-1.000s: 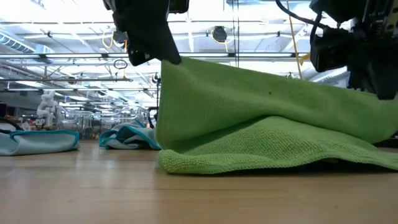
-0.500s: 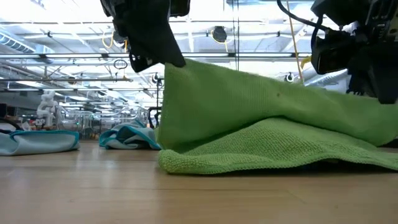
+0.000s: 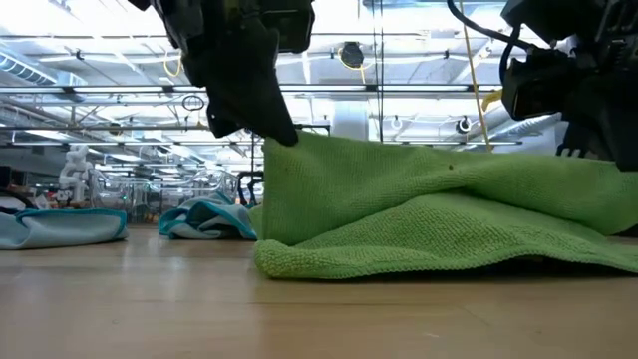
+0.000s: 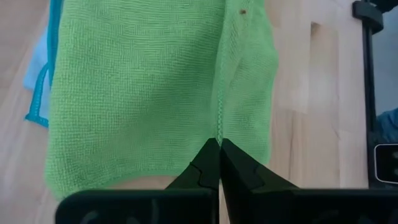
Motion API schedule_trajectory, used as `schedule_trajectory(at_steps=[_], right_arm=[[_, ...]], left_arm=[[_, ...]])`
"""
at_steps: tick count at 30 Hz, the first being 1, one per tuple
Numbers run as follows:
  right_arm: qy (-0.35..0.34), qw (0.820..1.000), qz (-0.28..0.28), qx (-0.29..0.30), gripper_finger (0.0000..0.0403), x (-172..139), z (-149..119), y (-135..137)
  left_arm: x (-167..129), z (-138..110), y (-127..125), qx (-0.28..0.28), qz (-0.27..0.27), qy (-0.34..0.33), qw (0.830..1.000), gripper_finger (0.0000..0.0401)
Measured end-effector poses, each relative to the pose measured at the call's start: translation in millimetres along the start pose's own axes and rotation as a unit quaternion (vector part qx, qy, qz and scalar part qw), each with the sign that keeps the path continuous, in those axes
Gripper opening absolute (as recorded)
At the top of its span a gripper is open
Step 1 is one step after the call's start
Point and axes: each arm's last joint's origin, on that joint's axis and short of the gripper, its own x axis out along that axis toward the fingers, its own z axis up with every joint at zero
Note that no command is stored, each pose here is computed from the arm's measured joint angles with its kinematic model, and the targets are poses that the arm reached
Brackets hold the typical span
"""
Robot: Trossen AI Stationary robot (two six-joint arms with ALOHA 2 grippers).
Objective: Sort microfiber towel by color & place in baskets
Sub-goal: Fold the green towel
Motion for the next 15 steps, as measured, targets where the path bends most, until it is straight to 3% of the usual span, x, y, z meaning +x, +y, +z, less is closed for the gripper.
schedule_trajectory(at_steps=[15], right_arm=[[0.015, 1.000, 0.001, -0.009, 0.0006, 15.2, 1.2, 1.6]], left_arm=[[16.2, -13.4, -13.6, -0.005, -0.008, 0.015, 1.000, 0.0005]])
